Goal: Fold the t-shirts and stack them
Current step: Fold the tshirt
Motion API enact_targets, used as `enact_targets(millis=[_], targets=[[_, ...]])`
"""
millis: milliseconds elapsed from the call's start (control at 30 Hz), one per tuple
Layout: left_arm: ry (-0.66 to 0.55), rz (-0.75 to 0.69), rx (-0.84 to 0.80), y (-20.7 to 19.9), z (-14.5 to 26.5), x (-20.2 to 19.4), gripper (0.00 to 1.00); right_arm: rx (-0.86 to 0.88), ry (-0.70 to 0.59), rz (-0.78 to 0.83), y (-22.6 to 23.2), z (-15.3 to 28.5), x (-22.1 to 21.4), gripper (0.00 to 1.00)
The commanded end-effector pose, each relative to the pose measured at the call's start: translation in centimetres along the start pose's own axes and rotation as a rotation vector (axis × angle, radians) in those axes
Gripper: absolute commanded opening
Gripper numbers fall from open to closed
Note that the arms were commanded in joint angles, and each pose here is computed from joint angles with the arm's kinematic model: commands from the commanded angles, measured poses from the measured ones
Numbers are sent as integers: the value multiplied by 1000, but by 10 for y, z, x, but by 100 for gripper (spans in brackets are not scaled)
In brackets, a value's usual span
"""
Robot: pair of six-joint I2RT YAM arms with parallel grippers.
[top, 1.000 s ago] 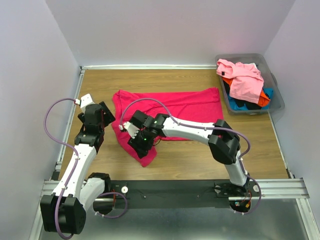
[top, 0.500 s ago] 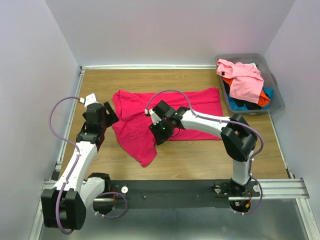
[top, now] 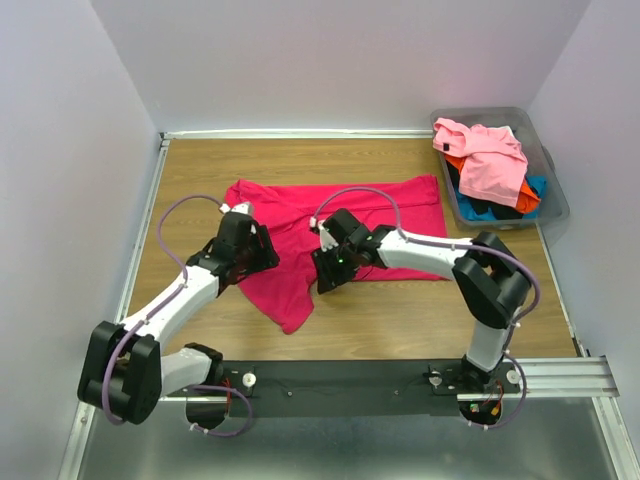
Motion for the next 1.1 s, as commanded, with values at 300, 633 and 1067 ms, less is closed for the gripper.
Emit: enact_targets(millis=[300, 633, 1067], targets=[[196, 54, 50, -49, 6, -57, 66, -383, -302, -342, -104, 76, -5, 47], [272, -68, 211, -88, 17, -84, 73, -459, -308, -596, -157, 94, -41, 47], [269, -303, 478, -118, 5, -125, 65, -472, -295, -754, -190, 100, -60, 47]])
Point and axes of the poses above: each gripper's point midway between its finger pads, its own z axis back along the fingers, its own y axis along the line the jaws close on, x = y × z, the point moved 7 cm from there along z, back along the fingers, and after that the axes turned 4 degrees about -z, right-handed, at the moved point
